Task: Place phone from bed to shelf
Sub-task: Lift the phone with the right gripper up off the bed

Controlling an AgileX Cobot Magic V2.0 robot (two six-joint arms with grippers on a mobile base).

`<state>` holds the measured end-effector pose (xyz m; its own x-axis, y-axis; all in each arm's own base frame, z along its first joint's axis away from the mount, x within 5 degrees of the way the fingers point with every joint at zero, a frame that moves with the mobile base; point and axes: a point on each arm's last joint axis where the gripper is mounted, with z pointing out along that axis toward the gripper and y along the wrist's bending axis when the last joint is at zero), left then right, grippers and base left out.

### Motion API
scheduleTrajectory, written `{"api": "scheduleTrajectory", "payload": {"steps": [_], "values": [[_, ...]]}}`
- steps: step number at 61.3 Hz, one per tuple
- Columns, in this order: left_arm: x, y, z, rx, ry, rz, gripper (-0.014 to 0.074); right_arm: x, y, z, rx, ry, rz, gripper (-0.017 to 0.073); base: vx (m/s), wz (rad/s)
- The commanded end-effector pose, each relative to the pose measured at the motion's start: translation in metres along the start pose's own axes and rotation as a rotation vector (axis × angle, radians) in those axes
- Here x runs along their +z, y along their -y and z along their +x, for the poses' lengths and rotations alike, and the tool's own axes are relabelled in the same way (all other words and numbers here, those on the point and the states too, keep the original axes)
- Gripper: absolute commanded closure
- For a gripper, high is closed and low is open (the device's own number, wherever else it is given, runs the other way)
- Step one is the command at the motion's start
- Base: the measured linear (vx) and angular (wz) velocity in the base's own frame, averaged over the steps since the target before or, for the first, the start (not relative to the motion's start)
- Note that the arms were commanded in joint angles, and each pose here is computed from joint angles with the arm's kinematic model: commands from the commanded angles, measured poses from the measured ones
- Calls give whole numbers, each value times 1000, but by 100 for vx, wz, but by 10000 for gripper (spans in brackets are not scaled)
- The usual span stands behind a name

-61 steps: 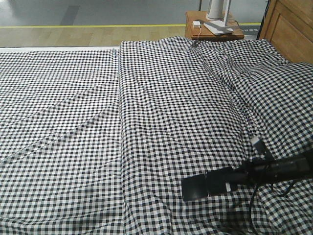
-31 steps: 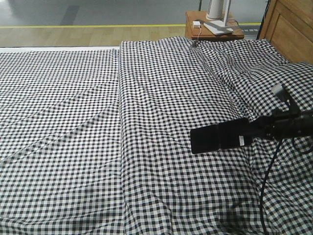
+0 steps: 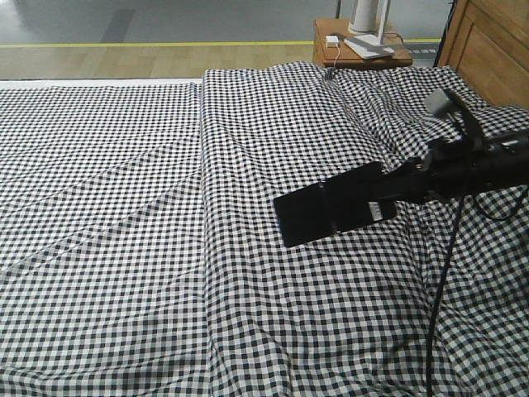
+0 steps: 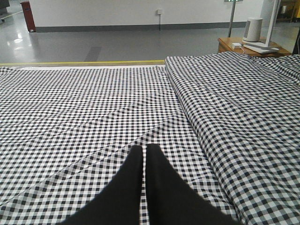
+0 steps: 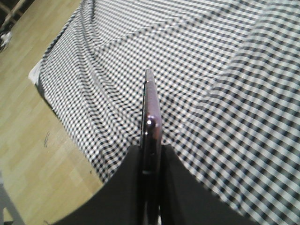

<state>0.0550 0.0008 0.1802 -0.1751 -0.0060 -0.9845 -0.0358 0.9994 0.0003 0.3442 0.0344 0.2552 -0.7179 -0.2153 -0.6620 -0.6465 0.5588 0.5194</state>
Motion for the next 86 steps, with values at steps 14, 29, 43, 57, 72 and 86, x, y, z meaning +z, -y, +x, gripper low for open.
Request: {"api": "scheduleTrajectory", "payload": {"steps": [14,29,43,57,72,86], "values": [[0,0,-5,-12,71,-2,593,-3,-93,-27,-187,32,-184,561,0,0],[0,0,-5,-12,71,-2,593,-17,-140,-30,-291,61,-204,561,0,0],[0,0,-5,-12,71,-2,593,-29,-179,-29,-371,84,-230,561,0,0],[0,0,-5,-12,71,-2,593,-39,-208,-24,-419,93,-250,561,0,0],[0,0,-5,-12,71,-2,593,-49,-222,-20,-430,98,-237,561,0,0],[0,0,-5,-12,71,-2,593,-50,-223,-20,-416,101,-239,561,0,0]]}}
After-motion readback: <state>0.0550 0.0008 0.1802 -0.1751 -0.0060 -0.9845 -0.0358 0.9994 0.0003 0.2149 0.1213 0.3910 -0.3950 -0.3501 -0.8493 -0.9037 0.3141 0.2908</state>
